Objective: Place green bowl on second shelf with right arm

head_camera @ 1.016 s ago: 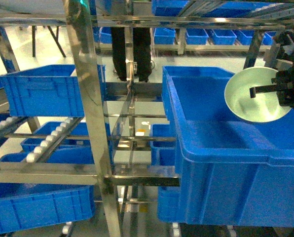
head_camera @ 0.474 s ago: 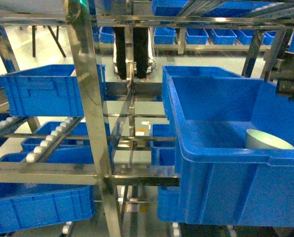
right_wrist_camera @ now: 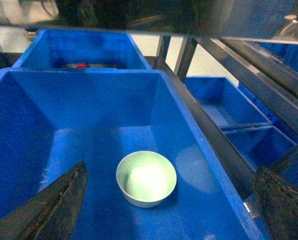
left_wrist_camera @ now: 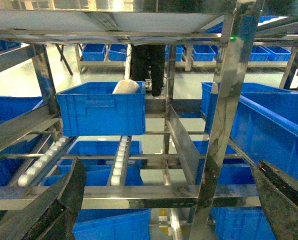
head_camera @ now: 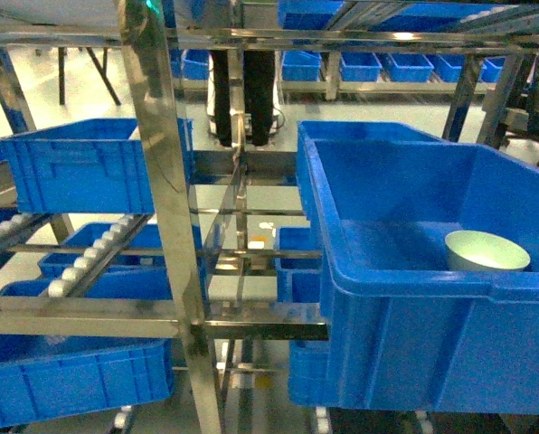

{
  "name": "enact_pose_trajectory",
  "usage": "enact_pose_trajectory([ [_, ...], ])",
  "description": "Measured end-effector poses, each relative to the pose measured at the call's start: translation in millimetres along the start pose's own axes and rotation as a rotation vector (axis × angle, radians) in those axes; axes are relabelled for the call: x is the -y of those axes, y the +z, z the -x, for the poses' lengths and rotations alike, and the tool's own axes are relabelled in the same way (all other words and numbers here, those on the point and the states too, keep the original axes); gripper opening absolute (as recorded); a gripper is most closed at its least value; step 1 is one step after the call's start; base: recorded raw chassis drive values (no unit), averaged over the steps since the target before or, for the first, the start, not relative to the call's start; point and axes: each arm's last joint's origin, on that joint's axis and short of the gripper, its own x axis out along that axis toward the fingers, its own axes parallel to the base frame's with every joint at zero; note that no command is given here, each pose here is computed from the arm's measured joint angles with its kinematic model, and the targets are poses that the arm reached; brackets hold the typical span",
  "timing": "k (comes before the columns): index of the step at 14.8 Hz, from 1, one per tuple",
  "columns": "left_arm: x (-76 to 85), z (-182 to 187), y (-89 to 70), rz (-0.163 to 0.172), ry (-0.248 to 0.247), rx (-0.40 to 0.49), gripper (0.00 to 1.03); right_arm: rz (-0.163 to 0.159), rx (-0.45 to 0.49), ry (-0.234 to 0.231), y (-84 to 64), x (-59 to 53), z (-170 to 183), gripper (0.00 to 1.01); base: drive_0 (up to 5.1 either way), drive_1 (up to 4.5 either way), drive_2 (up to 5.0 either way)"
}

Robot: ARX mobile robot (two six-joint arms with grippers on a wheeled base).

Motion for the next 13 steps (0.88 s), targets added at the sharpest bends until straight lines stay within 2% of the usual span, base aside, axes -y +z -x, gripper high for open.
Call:
enact_pose_trajectory([
  [2, 0.0, 0.0, 0.0, 0.000, 0.000, 0.000, 0.98, 0.000, 0.001, 0.000, 0.4, 0.1, 0.2, 0.98, 0.0, 0.00, 0.0],
  [3, 0.0, 0.0, 0.0, 0.000, 0.000, 0.000, 0.98, -0.029, 0.079, 0.042, 0.4, 1.1, -0.1, 0.95, 0.0, 0.00, 0.0],
  [4, 0.0, 0.0, 0.0, 0.000, 0.001, 0.000, 0.98, -0.061, 0.198, 0.148, -5.0, 6.1, 6.4, 0.84, 0.0, 0.00, 0.0],
  [5, 0.0, 0.0, 0.0, 0.000, 0.000, 0.000, 0.98, -0.066, 0.246, 0.207, -15.9, 9.8, 18.9, 0.75, 0.0, 0.00, 0.0],
  [6, 0.0, 0.0, 0.0, 0.000, 0.000, 0.000, 0.98, -0.068, 0.272, 0.236, -26.6, 14.7, 32.1, 0.65, 0.0, 0.00, 0.0],
  [9, 0.0, 0.0, 0.0, 0.000, 0.000, 0.000, 0.98, -0.078, 0.319, 0.230, -41.0, 29.9, 63.5, 0.36, 0.0, 0.00, 0.0],
  [11, 0.0, 0.0, 0.0, 0.000, 0.000, 0.000, 0.98, -0.073, 0.298, 0.239, -58.0, 36.5, 81.5, 0.14, 0.0, 0.00, 0.0],
  [12, 0.0, 0.0, 0.0, 0.000, 0.000, 0.000, 0.98, -0.069, 0.289, 0.249, -67.1, 46.2, 90.2, 0.01, 0.0, 0.00, 0.0],
  [13, 0.0, 0.0, 0.0, 0.000, 0.000, 0.000, 0.98, -0.077, 0.299, 0.229, -79.2, 56.5, 113.5, 0.02, 0.0, 0.00, 0.0],
])
